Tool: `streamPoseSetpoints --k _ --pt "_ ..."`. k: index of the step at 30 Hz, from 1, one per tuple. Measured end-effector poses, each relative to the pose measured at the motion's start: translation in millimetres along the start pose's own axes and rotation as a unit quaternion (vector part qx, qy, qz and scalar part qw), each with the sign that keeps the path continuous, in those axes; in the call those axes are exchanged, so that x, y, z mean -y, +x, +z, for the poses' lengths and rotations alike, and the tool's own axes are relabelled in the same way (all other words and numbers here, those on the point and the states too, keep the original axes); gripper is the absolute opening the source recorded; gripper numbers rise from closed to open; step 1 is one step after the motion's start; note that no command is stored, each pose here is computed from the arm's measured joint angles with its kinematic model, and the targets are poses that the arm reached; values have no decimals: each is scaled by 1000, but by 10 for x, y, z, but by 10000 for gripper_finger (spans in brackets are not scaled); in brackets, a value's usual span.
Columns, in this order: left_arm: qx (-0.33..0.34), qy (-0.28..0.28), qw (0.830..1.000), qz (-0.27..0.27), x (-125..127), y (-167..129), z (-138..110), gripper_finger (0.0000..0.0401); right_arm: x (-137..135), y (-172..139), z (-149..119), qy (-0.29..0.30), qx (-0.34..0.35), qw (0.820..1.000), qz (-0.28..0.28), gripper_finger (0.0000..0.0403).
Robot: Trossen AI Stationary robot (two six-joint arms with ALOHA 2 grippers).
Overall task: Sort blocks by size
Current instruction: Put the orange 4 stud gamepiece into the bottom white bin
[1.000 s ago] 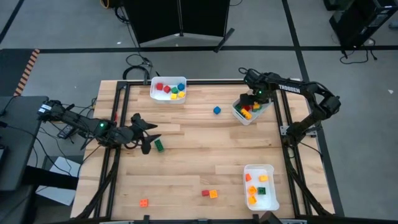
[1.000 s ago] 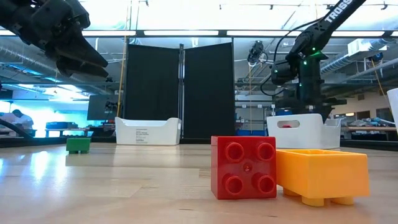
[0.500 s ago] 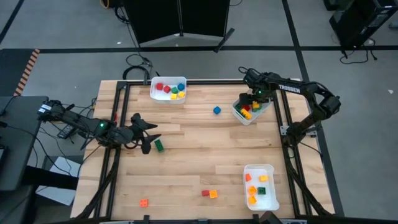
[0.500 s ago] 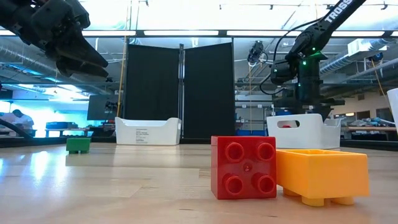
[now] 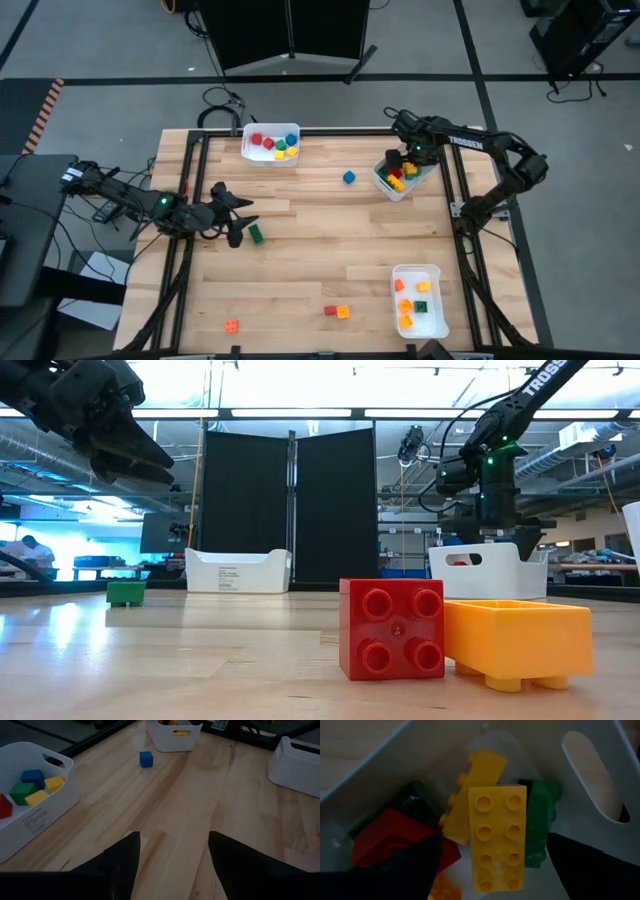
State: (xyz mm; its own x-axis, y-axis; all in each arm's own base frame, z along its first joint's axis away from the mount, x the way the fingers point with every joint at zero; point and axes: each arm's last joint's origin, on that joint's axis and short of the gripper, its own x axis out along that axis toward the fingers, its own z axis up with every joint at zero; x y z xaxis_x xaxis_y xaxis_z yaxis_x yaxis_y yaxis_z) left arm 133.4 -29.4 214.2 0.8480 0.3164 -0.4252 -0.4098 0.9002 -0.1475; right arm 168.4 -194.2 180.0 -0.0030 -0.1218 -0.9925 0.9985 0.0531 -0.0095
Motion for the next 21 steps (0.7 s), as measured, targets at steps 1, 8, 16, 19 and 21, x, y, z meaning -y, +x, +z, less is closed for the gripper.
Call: streamPoseSetpoints --k 1,8,16,19,21 --pt "0 0 1000 0 0 0 -1 243 4 -6 -4 -4 -1 1000 -1 367" --pt "0 0 1000 0 0 0 1 243 63 -206 -38 -1 39 999 9 377" --pt "20 -14 1000 -12 24 -2 45 243 213 -677 -314 39 94 994 40 374" --pt "16 -14 1000 -19 29 -2 43 243 247 -851 -524 48 114 991 44 374" --pt "4 -12 999 -41 41 -2 37 243 260 -958 -679 53 126 989 55 374"
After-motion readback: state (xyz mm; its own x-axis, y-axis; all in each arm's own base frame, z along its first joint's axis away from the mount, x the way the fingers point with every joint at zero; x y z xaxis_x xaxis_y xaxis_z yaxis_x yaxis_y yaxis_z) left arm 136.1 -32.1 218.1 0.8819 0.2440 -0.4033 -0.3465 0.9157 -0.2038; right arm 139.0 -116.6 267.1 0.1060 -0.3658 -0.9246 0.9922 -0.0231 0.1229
